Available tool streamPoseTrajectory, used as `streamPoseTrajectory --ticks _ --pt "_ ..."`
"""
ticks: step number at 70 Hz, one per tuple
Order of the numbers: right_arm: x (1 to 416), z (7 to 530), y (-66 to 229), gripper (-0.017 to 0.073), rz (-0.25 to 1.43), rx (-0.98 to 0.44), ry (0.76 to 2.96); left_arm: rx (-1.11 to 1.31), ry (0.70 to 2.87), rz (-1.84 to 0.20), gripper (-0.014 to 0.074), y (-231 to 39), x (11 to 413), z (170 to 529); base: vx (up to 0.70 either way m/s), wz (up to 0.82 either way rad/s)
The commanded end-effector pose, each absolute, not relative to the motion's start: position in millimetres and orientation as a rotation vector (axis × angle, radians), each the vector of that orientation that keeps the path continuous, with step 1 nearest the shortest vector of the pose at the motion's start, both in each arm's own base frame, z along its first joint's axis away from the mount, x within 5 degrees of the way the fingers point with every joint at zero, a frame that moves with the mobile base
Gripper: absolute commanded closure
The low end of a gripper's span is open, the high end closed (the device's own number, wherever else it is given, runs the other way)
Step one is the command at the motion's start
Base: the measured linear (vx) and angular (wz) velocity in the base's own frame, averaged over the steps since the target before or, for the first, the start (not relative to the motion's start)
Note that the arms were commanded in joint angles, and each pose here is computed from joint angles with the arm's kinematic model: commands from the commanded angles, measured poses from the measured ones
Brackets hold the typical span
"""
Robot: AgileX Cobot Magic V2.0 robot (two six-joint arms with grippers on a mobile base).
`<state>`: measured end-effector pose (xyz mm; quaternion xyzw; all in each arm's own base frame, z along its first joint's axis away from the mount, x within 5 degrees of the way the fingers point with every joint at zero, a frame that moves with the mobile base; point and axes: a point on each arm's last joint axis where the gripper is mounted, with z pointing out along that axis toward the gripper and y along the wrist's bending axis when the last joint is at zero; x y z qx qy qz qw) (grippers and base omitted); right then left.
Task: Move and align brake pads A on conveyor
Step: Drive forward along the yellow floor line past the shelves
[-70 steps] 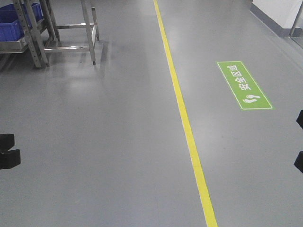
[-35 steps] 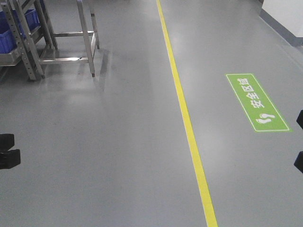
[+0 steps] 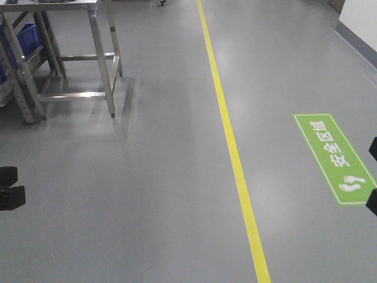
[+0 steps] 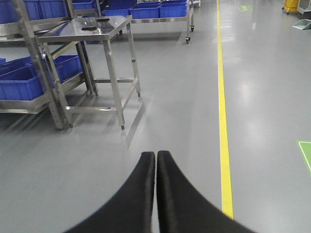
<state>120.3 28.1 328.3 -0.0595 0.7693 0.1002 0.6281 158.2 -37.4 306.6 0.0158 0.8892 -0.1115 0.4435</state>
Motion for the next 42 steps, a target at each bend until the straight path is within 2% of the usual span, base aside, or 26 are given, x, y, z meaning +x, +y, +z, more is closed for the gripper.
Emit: streamPoseTrajectory --ticks 1,42 --pt "121.2 344.1 27.1 0.0568 0.222 -0.130 1.663 0.037 2.117 -0.293 0.0601 -38.6 161.4 320.0 0.55 -0.02" --pt "121.2 344.0 27.1 0.0568 0.222 -0.130 1.664 0.037 2.117 -0.293 0.0601 -38.6 161.4 320.0 0.57 -0.04"
